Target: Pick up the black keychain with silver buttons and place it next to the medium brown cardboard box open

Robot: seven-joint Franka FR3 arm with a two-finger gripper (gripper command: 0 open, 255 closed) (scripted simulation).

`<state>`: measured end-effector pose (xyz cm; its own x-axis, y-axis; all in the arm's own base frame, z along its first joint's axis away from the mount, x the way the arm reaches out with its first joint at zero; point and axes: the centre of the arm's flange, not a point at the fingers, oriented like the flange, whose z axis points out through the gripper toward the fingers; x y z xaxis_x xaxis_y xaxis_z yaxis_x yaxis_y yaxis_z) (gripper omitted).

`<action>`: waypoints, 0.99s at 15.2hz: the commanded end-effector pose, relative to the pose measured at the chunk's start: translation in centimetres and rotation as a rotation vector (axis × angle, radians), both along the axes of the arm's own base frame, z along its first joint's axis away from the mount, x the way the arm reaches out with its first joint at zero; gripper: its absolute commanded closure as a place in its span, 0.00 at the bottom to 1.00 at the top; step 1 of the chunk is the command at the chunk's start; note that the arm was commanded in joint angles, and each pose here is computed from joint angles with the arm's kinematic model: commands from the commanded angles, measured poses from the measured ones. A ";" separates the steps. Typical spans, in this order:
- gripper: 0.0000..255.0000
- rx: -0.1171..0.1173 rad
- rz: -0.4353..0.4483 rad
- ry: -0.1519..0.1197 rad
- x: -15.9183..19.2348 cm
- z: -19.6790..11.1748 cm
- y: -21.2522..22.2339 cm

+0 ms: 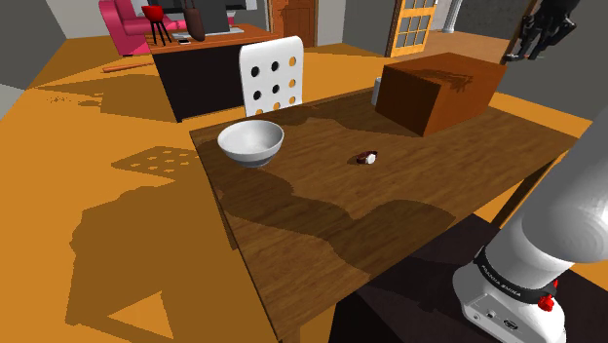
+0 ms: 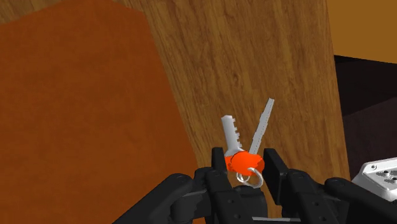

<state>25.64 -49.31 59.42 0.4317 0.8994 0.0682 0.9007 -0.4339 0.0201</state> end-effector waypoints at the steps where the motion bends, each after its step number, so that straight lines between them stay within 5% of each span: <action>1: 1.00 -0.002 0.010 -0.005 -0.2 -0.5 -1.3; 15: 1.00 -0.002 0.010 -0.005 -0.2 -7.9 -1.3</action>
<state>25.31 -50.57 52.16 0.4226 0.9037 0.0684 0.9048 -0.4250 0.0250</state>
